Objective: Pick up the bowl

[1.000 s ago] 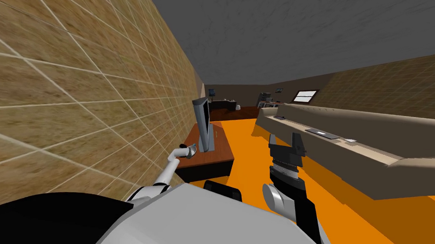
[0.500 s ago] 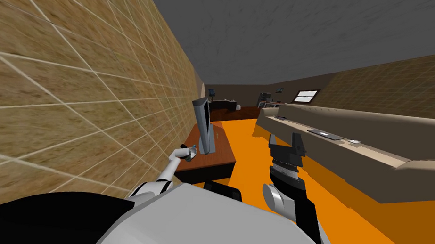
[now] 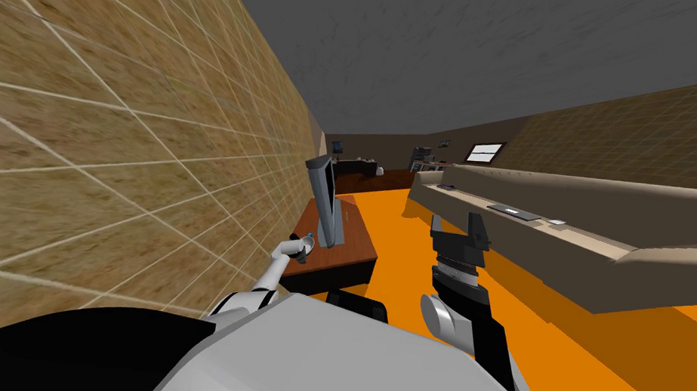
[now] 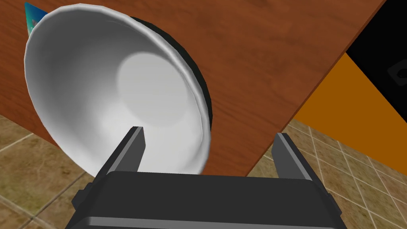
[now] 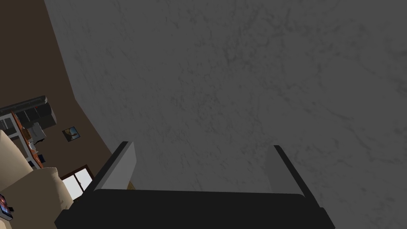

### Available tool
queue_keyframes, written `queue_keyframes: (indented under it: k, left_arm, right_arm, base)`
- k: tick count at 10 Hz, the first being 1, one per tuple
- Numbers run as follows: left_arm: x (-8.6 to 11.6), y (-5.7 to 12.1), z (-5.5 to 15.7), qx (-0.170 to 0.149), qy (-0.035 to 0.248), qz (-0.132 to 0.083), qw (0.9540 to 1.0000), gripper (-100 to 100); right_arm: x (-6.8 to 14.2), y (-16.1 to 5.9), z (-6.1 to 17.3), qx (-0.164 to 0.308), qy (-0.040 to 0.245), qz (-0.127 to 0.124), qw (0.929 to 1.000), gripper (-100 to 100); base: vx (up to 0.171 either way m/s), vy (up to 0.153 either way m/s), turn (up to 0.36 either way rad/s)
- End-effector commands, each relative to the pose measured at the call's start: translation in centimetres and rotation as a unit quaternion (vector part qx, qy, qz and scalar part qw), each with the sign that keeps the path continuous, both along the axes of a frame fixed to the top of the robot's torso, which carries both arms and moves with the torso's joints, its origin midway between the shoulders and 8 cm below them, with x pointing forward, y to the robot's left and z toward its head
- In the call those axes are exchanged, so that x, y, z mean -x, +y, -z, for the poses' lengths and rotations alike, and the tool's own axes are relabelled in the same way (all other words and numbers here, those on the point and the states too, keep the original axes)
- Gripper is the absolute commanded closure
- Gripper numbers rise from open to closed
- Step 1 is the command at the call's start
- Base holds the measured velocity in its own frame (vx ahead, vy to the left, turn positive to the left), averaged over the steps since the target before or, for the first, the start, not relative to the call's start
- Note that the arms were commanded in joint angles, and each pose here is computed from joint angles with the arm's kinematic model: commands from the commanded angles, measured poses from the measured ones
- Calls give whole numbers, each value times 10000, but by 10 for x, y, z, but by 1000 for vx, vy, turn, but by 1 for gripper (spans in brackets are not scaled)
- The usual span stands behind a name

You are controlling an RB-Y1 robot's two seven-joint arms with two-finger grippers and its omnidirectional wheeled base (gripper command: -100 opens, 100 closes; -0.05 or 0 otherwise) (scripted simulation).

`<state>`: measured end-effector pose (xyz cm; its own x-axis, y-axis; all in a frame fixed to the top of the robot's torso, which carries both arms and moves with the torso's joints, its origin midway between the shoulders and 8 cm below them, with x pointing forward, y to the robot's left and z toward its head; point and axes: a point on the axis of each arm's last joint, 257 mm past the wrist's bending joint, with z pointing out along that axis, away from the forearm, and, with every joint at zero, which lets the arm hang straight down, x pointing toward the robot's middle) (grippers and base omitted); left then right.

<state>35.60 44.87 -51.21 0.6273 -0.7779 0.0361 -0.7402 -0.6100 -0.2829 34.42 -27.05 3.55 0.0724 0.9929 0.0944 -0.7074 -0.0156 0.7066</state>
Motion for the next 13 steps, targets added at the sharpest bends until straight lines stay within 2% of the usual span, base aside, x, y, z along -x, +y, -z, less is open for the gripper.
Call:
queue_keyframes:
  k: [1,5,6,7,11,12,13]
  left_arm:
    - [1,0,6,-1,-13,-181,9998,-100]
    - [6,0,21,1,-11,-578,9983,-100]
    - [6,0,18,1,-2,-495,9988,-100]
    - [6,0,19,1,-13,-518,9987,100]
    - [6,0,19,4,-12,-520,9986,100]
    - [6,0,19,5,-11,-521,9986,0]
    - [4,0,14,0,-12,-384,9993,100]
  right_arm:
    - [0,0,0,0,0,0,10000,0]
    - [0,0,0,0,1,1,10000,0]
    - [0,0,0,0,1,0,10000,0]
    - [0,0,0,0,2,1,10000,0]
    - [0,0,0,0,1,1,10000,0]
    - [0,0,0,0,1,1,10000,0]
    - [0,0,0,0,1,1,10000,0]
  base:
    - [-77,91,-320]
    - [-70,80,-190]
    - [-37,31,-53]
    - [-7,6,9]
    - [0,0,0]
    - [0,0,0]
    - [55,-46,303]
